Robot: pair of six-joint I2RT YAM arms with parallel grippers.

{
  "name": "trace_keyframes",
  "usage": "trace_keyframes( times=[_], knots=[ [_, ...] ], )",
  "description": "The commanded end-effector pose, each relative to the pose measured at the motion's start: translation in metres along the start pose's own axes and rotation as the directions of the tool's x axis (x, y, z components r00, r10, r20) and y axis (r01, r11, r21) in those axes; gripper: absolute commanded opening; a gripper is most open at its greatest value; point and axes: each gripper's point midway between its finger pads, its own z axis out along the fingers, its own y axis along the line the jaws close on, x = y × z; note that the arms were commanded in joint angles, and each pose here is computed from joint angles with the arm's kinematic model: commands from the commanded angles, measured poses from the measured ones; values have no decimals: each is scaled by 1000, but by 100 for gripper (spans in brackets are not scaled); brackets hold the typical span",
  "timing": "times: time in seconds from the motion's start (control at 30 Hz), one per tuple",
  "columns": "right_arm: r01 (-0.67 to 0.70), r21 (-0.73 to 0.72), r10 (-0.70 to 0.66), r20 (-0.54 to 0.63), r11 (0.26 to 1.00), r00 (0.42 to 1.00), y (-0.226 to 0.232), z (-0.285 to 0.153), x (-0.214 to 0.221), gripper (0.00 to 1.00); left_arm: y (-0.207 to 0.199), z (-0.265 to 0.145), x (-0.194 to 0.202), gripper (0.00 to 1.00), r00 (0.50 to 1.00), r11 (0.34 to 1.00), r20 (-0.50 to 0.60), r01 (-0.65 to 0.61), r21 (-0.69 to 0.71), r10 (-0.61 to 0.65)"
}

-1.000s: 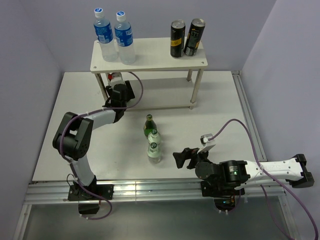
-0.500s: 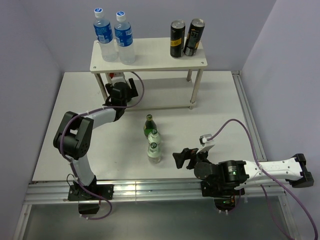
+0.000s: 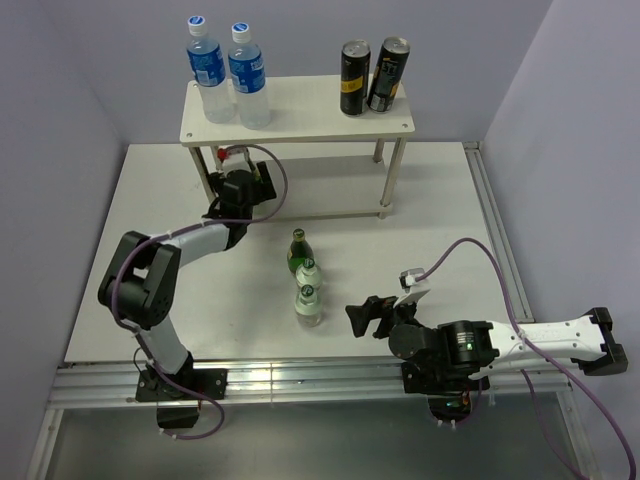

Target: Place and organize the beverage onto the shelf

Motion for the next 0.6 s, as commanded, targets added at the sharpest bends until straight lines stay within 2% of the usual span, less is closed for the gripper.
trace_keyframes(
  times=[0.0, 0.3, 0.43, 0.57],
  knots=[
    [-15, 12, 14, 30, 1000, 999, -2, 0, -4, 100, 0, -22, -38, 99, 994, 998, 95, 63, -9, -62],
    [-22, 3, 22, 34, 1000, 999, -3, 0, -5, 100, 13, -56, -13, 99, 997, 996, 56, 50, -73, -46],
    [-24, 5, 23, 38, 1000, 999, -3, 0, -6, 100, 15, -84, 1, 99, 998, 997, 50, 32, -65, -29],
    [-21, 6, 21, 36, 1000, 999, -3, 0, -5, 100, 0, -122, 19, 99, 1000, 1000, 11, -11, 8, 11]
  ],
)
